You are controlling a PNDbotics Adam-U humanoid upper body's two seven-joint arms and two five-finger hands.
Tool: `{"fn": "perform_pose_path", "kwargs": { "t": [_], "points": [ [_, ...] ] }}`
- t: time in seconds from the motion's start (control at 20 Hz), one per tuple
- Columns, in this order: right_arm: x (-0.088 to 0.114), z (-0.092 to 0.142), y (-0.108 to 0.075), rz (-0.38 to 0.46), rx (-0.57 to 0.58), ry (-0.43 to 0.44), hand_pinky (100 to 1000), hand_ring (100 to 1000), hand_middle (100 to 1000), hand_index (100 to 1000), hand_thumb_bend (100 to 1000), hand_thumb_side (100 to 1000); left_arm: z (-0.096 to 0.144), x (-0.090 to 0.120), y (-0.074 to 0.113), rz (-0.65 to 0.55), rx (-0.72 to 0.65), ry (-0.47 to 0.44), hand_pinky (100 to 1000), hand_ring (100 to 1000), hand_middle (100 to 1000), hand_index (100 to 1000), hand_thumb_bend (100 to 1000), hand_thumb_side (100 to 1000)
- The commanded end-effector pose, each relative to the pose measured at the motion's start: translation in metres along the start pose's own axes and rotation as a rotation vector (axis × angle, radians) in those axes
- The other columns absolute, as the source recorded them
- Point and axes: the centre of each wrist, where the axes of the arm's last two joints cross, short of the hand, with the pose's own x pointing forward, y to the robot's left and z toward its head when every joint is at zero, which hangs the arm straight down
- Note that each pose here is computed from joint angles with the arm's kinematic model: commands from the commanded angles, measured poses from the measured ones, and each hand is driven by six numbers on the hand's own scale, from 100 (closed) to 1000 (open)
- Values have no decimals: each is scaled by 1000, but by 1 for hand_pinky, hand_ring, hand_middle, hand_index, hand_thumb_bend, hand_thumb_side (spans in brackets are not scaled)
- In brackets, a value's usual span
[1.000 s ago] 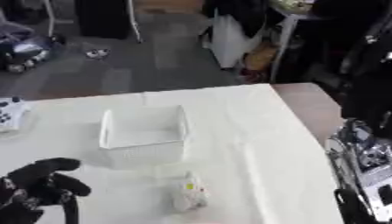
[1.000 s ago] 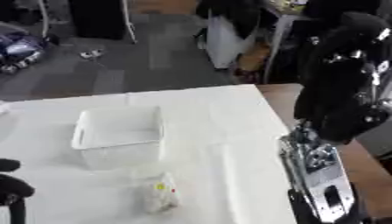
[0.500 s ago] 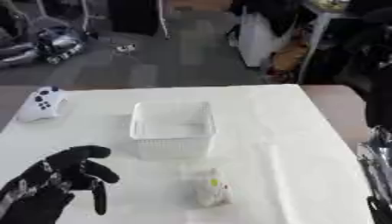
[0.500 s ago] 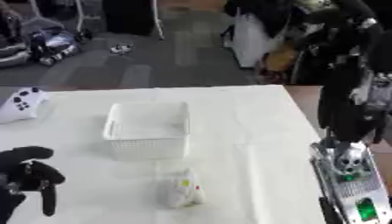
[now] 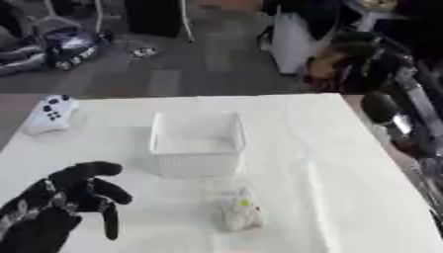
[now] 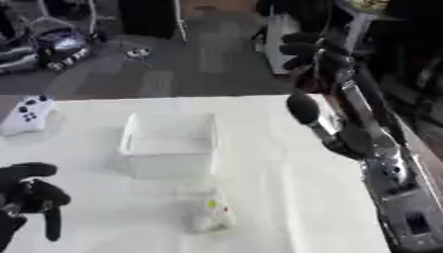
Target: Pick up objects on the table and place them in the box.
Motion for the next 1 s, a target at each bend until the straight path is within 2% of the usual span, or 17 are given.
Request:
{"fn": "perform_pose_path", "kwargs": {
  "t": [0.05, 0.3, 0.35, 0.4, 0.45, 0.65, 0.75, 0.8, 0.85, 1.0],
  "points": [
    [-19, -2, -9, 94, 166, 2, 691, 802, 887, 941, 707, 1000, -4, 5, 1, -4, -10, -12, 392, 738, 863, 924, 457, 950],
    [-51, -2, -11, 192, 406, 30, 759, 852, 892, 976, 713, 1000, -4, 5, 1, 1, -15, -7, 392, 738, 863, 924, 457, 951],
    [-57, -1, -11, 203, 432, 41, 768, 858, 894, 981, 654, 1000, -4, 5, 1, 2, -16, -7, 392, 738, 863, 924, 457, 950],
    [-63, 0, -11, 212, 453, 54, 777, 863, 895, 990, 721, 1000, -4, 5, 1, 2, -17, -7, 392, 738, 863, 924, 457, 951],
    [-69, 1, -10, 219, 472, 67, 789, 869, 898, 1000, 732, 1000, -4, 5, 1, 3, -18, -7, 393, 738, 863, 924, 457, 951],
    [-86, 5, -7, 232, 543, 106, 802, 878, 903, 1000, 740, 1000, -5, 5, 1, 4, -21, -7, 393, 738, 863, 924, 457, 952],
    [-89, 6, -5, 238, 560, 110, 864, 905, 905, 1000, 744, 1000, -5, 5, 1, 3, -23, -7, 393, 738, 864, 924, 456, 952],
    [-91, 6, -4, 238, 568, 111, 877, 911, 906, 1000, 776, 1000, -5, 5, 1, 3, -24, -8, 393, 738, 863, 924, 456, 952],
    [-92, 7, -2, 238, 577, 111, 877, 911, 908, 1000, 751, 1000, -5, 5, 1, 3, -25, -8, 393, 738, 863, 924, 456, 952],
    [-95, 8, 4, 238, 607, 102, 883, 916, 909, 1000, 759, 1000, -6, 5, 1, 3, -28, -8, 394, 738, 864, 924, 455, 953]
  ]
}}
